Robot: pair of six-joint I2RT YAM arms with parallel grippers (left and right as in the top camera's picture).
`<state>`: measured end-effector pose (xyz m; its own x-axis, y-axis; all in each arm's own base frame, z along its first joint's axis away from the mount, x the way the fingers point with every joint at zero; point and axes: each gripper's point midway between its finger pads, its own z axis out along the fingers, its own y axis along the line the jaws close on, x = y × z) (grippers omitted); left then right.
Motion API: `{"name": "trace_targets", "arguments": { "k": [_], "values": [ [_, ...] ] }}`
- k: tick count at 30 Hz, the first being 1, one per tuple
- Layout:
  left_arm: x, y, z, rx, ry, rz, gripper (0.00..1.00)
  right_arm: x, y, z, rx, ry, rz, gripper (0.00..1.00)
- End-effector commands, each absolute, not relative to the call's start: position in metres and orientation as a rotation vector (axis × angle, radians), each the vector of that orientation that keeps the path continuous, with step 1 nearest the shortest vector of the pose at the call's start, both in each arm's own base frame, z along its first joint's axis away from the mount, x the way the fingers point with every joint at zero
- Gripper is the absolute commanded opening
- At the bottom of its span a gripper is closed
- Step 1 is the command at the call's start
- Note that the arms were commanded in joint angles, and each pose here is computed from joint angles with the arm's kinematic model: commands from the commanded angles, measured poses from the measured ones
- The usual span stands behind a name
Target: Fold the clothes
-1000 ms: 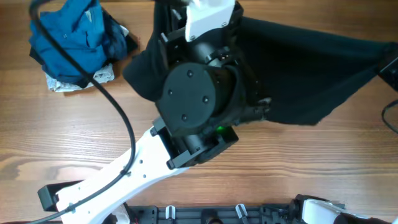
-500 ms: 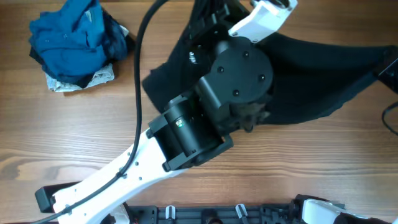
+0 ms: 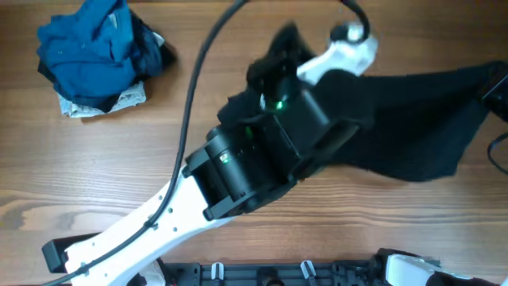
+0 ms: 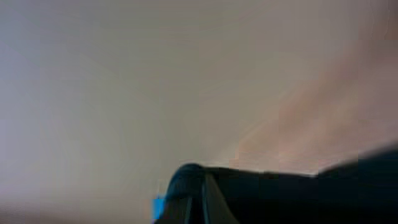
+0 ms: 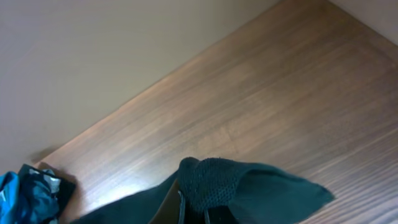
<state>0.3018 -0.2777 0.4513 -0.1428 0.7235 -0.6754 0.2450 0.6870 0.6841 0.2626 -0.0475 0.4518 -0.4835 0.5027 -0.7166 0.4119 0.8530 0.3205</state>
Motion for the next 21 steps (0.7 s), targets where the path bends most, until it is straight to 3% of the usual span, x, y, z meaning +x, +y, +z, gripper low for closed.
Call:
{"name": "trace_targets", "arguments": {
  "k": [1,5,10,16,21],
  "values": [
    [0.293,-0.291,0.418,0.641,1.934,0.065,0.04,0.261,-0.048,0.457,0.644,2.126,0.119,0.04],
    [0.286,-0.277,0.377,0.538,2.196,-0.121,0.04,0.259,-0.048,0.454,0.648,2.140,0.117,0.04],
    [0.293,-0.227,0.348,0.170,2.427,-0.147,0.04,0.259,-0.048,0.454,0.665,2.137,0.125,0.04],
    [0.321,-0.190,0.350,-0.040,2.445,-0.183,0.04,0.255,-0.063,0.454,0.797,2.088,0.067,0.04],
    [0.323,-0.169,0.384,-0.102,2.332,-0.128,0.04,0.255,-0.066,0.456,0.826,2.066,0.062,0.04]
  ]
}}
